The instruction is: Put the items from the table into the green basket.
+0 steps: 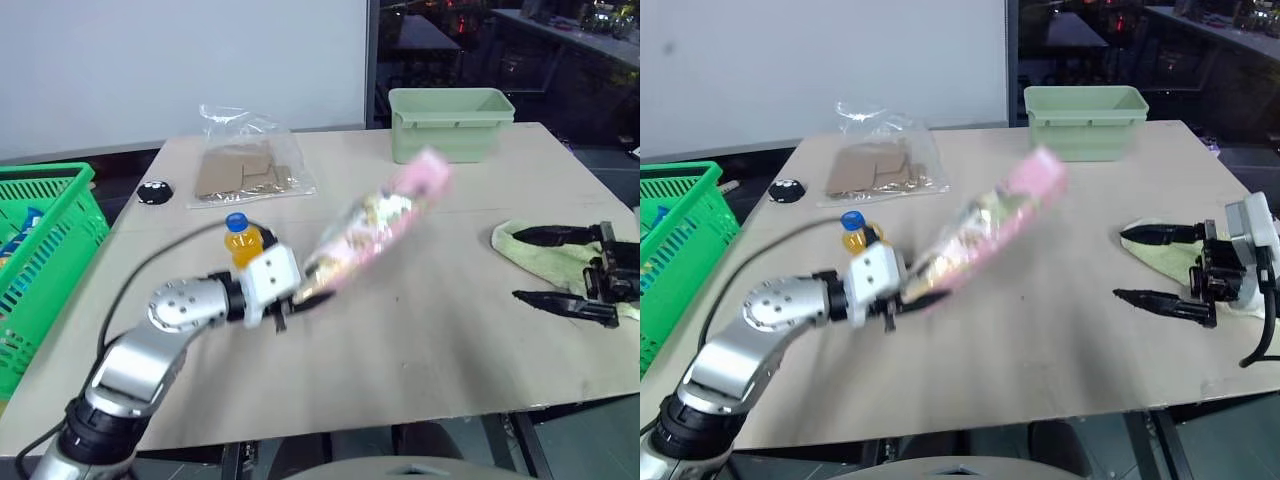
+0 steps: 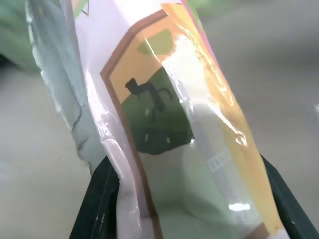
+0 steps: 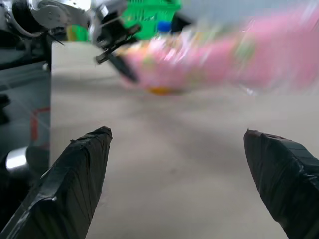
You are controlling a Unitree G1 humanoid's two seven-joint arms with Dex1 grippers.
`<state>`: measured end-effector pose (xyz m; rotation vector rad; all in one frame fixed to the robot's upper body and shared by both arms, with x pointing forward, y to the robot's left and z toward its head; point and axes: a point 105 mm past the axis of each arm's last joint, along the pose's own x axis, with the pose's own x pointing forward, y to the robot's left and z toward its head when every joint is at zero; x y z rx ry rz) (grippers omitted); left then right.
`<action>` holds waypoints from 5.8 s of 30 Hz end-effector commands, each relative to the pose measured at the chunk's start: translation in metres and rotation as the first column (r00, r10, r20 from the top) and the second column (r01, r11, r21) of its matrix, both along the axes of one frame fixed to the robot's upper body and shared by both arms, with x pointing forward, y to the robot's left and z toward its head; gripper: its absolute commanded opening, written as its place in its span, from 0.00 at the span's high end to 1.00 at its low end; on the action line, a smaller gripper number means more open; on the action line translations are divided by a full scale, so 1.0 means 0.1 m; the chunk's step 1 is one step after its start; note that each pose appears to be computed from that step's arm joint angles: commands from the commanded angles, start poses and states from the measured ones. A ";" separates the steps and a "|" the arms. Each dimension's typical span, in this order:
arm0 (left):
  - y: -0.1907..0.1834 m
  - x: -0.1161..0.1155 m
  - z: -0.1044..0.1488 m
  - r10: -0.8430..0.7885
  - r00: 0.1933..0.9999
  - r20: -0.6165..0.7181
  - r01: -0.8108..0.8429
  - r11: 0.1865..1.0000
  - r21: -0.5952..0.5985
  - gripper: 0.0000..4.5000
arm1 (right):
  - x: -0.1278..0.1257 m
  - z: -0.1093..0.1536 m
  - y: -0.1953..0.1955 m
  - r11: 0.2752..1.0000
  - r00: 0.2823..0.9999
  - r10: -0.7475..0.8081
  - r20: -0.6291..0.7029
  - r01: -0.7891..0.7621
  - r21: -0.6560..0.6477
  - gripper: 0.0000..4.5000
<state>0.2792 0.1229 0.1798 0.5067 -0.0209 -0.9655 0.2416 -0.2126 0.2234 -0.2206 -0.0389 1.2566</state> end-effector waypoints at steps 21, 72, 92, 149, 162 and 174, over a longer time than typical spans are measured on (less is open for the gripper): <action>2.57 -0.06 1.37 0.974 0.073 0.214 -0.890 0.161 -0.427 0.66 | 0.66 0.65 1.02 0.966 0.978 0.136 0.155 -0.166 0.199 0.00; 0.79 0.42 -0.48 0.431 0.887 -0.169 -0.451 0.886 -0.108 0.03 | 0.37 0.17 0.67 0.999 0.995 -0.038 0.096 0.035 0.035 0.00; 0.80 0.63 -0.63 0.506 0.846 -0.166 -0.529 0.835 -0.151 0.36 | 0.33 0.12 0.63 0.998 0.995 -0.057 0.079 0.055 0.028 0.00; 3.63 0.02 0.88 0.971 -0.113 0.211 -0.853 0.014 -0.522 0.01 | 0.43 0.47 0.92 0.980 0.995 0.063 0.072 -0.076 0.185 0.00; 2.01 0.33 0.55 0.679 0.725 0.116 -0.567 0.684 -0.459 0.01 | 0.45 0.15 0.69 0.989 1.000 -0.004 0.014 0.002 0.147 0.00; 0.95 -0.26 -0.89 0.408 0.862 -0.301 -0.461 0.877 -0.133 0.01 | 0.36 -1.01 0.04 0.947 0.936 -0.320 -0.145 0.321 -0.012 0.00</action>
